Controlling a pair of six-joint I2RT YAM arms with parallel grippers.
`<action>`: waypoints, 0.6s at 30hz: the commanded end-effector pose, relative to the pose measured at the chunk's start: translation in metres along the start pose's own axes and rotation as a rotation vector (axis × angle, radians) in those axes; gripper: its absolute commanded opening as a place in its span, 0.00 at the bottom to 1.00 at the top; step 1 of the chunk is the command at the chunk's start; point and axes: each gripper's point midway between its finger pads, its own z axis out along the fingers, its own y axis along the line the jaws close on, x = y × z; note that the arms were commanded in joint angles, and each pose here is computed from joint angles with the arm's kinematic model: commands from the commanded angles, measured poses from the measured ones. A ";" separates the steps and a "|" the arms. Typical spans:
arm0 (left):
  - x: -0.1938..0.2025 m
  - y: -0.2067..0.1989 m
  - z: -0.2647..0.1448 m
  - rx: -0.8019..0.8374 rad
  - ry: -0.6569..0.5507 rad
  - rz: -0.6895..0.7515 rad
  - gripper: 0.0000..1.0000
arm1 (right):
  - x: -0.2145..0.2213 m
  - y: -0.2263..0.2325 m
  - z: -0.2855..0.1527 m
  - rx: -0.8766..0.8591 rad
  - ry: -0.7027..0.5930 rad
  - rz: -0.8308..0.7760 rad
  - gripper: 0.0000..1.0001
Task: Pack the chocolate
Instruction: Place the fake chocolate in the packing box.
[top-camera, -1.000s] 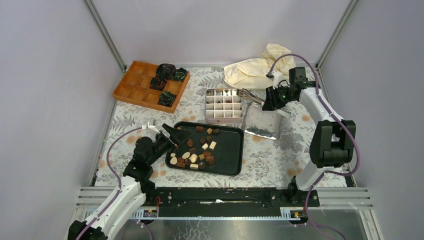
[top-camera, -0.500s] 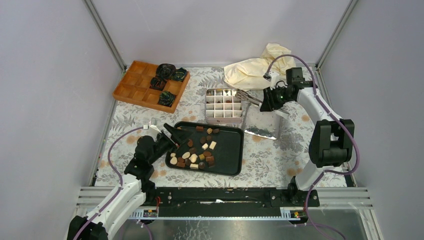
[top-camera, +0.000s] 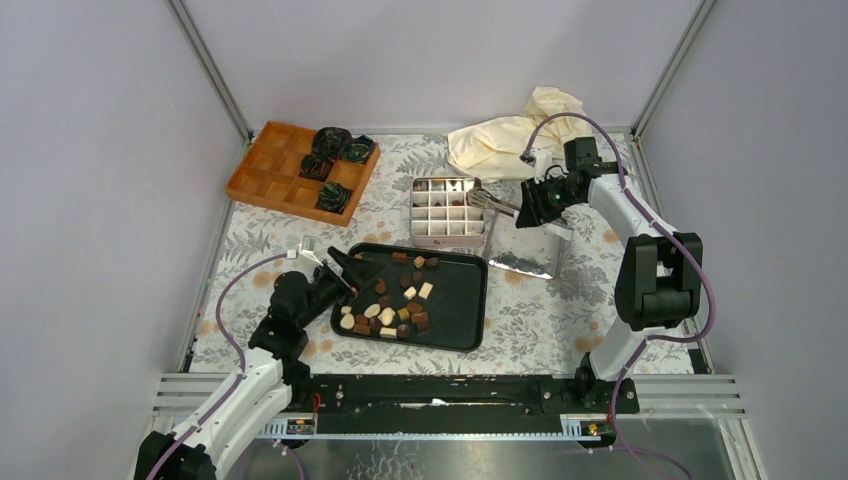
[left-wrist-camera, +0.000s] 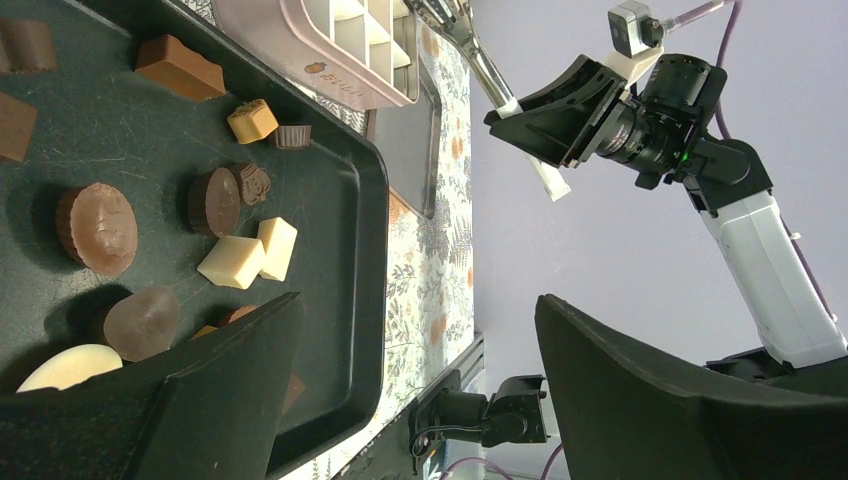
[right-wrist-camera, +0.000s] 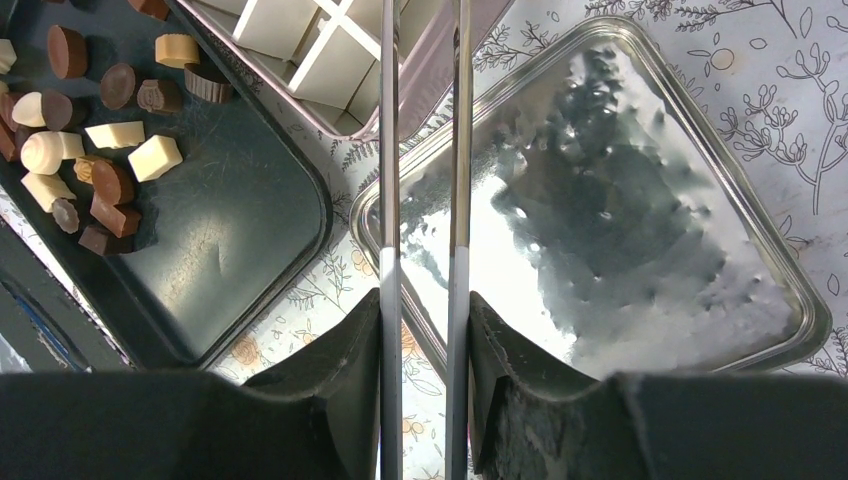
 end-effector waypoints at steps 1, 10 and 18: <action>-0.006 -0.017 0.000 0.067 -0.017 0.034 0.92 | -0.024 0.003 -0.007 0.009 -0.052 -0.053 0.23; -0.007 -0.019 0.001 0.061 -0.016 0.044 0.92 | -0.026 0.004 -0.010 0.015 -0.062 -0.055 0.32; -0.008 -0.020 0.001 0.061 -0.015 0.045 0.92 | -0.026 0.009 -0.014 0.014 -0.076 -0.058 0.38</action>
